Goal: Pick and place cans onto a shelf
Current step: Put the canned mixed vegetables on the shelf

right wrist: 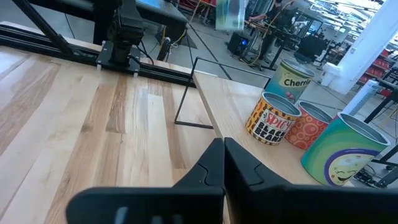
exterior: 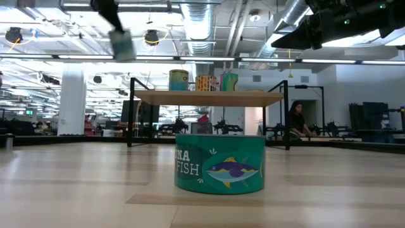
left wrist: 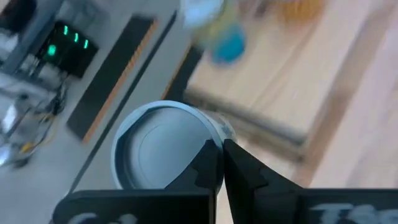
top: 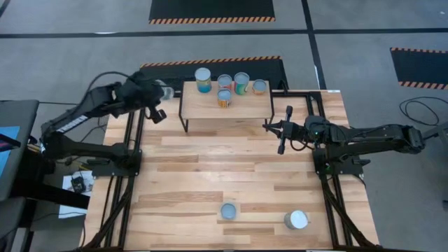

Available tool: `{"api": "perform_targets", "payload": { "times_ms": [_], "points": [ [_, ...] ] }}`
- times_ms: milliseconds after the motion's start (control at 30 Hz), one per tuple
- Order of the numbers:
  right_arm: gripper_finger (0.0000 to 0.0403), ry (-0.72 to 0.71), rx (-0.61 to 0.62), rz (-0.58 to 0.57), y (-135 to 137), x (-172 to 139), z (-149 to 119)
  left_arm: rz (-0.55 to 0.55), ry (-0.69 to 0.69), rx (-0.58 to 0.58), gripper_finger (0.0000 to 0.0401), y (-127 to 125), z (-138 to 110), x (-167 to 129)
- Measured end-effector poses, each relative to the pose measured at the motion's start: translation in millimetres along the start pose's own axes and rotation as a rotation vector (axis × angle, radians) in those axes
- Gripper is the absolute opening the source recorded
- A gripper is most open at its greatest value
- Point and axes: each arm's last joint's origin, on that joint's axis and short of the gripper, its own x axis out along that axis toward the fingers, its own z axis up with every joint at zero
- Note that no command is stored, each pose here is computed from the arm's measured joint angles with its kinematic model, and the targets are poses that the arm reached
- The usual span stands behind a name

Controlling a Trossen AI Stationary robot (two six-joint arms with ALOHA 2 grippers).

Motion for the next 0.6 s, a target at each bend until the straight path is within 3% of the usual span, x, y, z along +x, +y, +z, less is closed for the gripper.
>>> {"api": "perform_targets", "payload": {
  "times_ms": [133, 267, 400, 600],
  "points": [
    [0.0012, -0.003, 0.001, -0.001, 0, 0, 0, -0.079, -0.117, -0.019, 0.0, -13, 28, -25],
    [0.0015, -0.004, 0.001, -0.001, 0, 0, 0, -0.136, -0.162, 0.016, 0.0, -36, 57, -31],
    [0.0013, -0.003, 0.001, -0.001, 0, 0, 0, -0.212, -0.146, 0.083, 0.0, -68, 83, -20],
    [0.0013, 0.003, 0.0, 0.001, 0, 0, 0, -0.432, -0.102, 0.265, 0.0, -134, 105, 9]
  ]
}}
